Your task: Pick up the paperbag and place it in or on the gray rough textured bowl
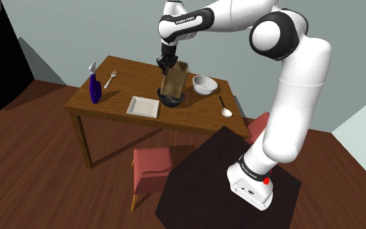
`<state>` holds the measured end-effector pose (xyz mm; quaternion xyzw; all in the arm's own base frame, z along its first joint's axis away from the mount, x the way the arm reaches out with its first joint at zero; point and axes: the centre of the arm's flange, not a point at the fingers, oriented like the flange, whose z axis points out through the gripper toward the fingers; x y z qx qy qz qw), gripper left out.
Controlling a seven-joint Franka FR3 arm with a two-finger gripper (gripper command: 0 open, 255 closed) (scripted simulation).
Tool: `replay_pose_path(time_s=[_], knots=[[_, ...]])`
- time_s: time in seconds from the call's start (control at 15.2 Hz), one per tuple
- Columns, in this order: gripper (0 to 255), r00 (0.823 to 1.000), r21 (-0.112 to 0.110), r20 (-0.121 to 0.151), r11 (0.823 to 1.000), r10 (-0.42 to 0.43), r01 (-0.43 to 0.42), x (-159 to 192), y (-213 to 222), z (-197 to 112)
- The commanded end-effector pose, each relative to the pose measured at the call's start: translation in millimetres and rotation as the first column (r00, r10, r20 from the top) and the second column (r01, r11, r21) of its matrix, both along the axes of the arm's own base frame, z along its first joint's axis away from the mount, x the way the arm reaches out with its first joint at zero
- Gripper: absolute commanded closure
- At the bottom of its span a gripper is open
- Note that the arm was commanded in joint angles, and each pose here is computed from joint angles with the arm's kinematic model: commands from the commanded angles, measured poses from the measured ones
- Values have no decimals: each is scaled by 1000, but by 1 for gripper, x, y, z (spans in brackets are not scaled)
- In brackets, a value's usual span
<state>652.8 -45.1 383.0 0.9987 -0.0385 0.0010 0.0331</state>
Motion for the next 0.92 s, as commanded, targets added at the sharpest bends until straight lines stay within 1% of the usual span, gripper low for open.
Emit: replay_pose_path(time_s=[0.0, 0.2, 0.66, 0.73, 0.86], knots=[[255, 1000, 0, 2, 1000, 0, 0, 0, 0, -9], [255, 1000, 0, 2, 1000, 0, 0, 0, 0, -21], [255, 1000, 0, 2, 1000, 0, 0, 0, 0, -21], [0, 1000, 0, 2, 1000, 0, 0, 0, 0, -22], [0, 1000, 0, 2, 1000, 0, 0, 1, 0, -22]])
